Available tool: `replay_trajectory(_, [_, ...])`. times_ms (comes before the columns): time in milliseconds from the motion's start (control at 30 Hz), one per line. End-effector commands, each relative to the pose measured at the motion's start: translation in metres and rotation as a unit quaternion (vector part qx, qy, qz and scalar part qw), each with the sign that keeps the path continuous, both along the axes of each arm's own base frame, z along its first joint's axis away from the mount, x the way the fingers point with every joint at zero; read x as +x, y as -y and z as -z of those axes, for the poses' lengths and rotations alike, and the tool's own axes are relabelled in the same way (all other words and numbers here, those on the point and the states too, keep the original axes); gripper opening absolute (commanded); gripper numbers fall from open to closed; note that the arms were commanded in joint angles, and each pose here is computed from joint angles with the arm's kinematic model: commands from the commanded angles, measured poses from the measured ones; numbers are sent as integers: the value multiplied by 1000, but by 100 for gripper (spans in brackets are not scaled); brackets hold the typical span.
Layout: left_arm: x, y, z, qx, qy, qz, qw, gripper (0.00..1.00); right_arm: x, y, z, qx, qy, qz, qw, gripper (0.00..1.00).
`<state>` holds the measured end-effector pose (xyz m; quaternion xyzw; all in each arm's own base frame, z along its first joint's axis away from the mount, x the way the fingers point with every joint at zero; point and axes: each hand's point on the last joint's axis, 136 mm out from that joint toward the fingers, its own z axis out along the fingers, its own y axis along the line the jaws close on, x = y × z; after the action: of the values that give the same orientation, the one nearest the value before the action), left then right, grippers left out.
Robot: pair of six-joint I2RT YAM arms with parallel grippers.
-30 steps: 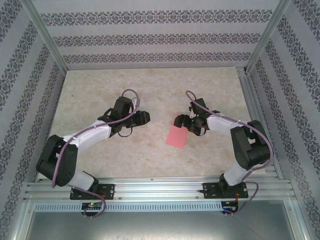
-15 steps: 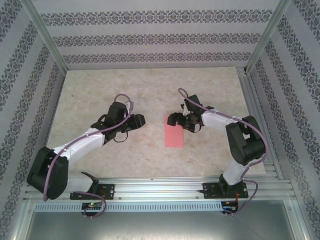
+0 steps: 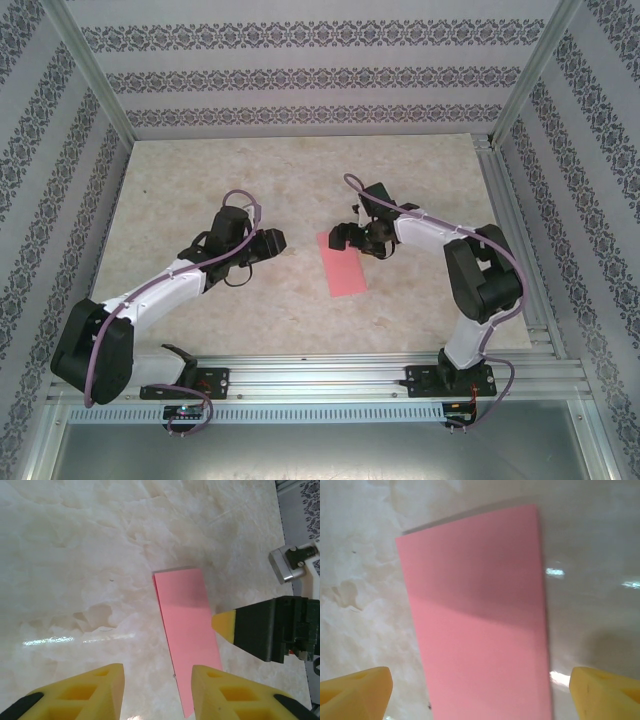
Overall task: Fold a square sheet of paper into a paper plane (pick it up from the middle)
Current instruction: Move the paper to the center of the table, then fold the triangle a second time at the center of the table.
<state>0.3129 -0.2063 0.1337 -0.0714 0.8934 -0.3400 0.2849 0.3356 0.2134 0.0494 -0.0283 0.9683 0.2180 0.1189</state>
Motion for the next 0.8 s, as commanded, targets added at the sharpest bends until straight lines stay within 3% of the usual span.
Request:
replay_trajectory(0, [0, -4, 3, -6, -12, -10, 1000, 42, -3, 24, -33, -66, 66, -35, 995, 93])
replay_trajectory(167, [4, -9, 14, -12, -36, -25, 999, 42, -36, 16, -61, -110, 123, -120, 979, 86])
replay_trajectory(433, [10, -15, 36, -56, -79, -51, 994, 42, -92, -18, -39, -204, 117, -223, 946, 77])
replay_trajectory(767, [9, -30, 44, -61, -91, -72, 991, 42, -105, -52, -1, -207, 58, -266, 940, 64])
